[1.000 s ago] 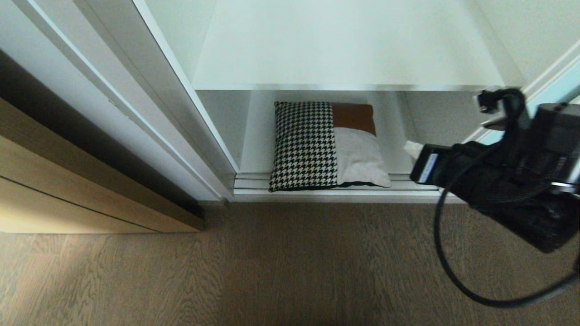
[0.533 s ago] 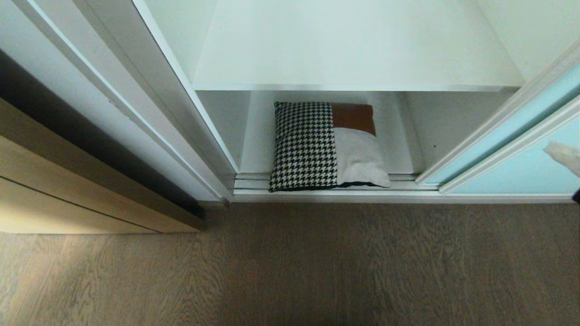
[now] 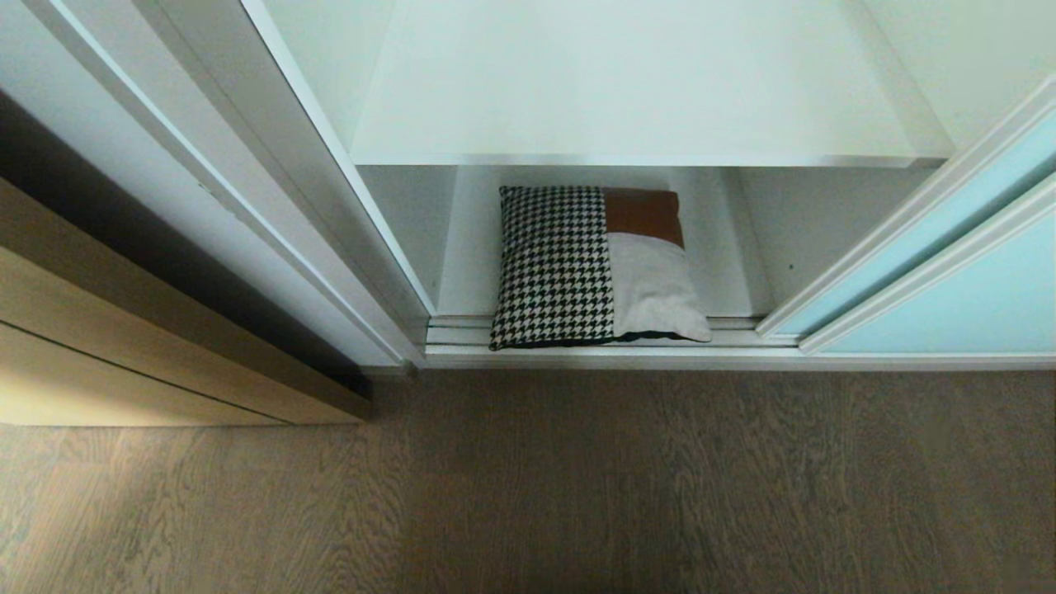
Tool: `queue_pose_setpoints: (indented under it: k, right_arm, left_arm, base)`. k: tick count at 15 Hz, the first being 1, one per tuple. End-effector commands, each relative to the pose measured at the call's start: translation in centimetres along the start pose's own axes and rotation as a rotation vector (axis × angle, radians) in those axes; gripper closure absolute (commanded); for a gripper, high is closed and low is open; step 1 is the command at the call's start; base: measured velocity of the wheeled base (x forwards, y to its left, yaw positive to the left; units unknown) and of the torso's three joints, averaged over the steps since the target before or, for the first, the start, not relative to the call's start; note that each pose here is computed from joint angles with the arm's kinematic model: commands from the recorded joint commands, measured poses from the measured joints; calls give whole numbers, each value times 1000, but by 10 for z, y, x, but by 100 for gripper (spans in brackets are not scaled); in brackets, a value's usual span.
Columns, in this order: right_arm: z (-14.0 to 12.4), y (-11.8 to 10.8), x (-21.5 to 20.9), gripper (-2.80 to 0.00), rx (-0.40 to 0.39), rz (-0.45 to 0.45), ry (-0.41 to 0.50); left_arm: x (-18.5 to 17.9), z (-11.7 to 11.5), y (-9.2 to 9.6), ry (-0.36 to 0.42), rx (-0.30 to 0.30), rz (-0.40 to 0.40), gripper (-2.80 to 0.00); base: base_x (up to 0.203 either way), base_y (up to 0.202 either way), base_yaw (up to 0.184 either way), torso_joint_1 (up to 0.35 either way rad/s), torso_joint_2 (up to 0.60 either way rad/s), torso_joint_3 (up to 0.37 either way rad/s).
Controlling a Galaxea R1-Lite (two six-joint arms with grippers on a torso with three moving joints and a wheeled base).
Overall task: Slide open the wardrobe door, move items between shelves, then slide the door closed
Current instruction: Close the door
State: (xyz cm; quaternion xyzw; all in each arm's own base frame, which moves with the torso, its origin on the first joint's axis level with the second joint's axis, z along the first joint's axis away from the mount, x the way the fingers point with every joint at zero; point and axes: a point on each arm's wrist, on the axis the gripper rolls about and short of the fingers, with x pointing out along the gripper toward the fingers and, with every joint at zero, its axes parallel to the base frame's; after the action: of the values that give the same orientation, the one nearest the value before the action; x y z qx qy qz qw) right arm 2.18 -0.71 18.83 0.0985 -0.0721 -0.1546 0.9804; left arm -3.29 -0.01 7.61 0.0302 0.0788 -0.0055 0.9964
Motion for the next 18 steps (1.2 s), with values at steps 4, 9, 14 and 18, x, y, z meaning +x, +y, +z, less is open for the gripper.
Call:
queue_pose_setpoints:
  k: [4, 9, 14, 18]
  right_arm:
    - [-51, -21, -35, 0, -133, 79, -48]
    - [-87, -28, -51, 0, -191, 211, 40]
    - [-103, -31, -57, 0, -167, 292, 148]
    - [-103, -31, -57, 0, -167, 292, 148]
  left_arm:
    - [0, 0, 0, 5, 0, 0, 0]
    - [0, 0, 0, 5, 0, 0, 0]
    - [0, 0, 0, 4, 0, 0, 0]
    - [0, 0, 0, 4, 0, 0, 0]
  base:
    - [0, 0, 0, 0, 0, 0]
    - [0, 0, 0, 0, 0, 0]
    - [0, 0, 0, 0, 0, 0]
    - [0, 0, 0, 0, 0, 0]
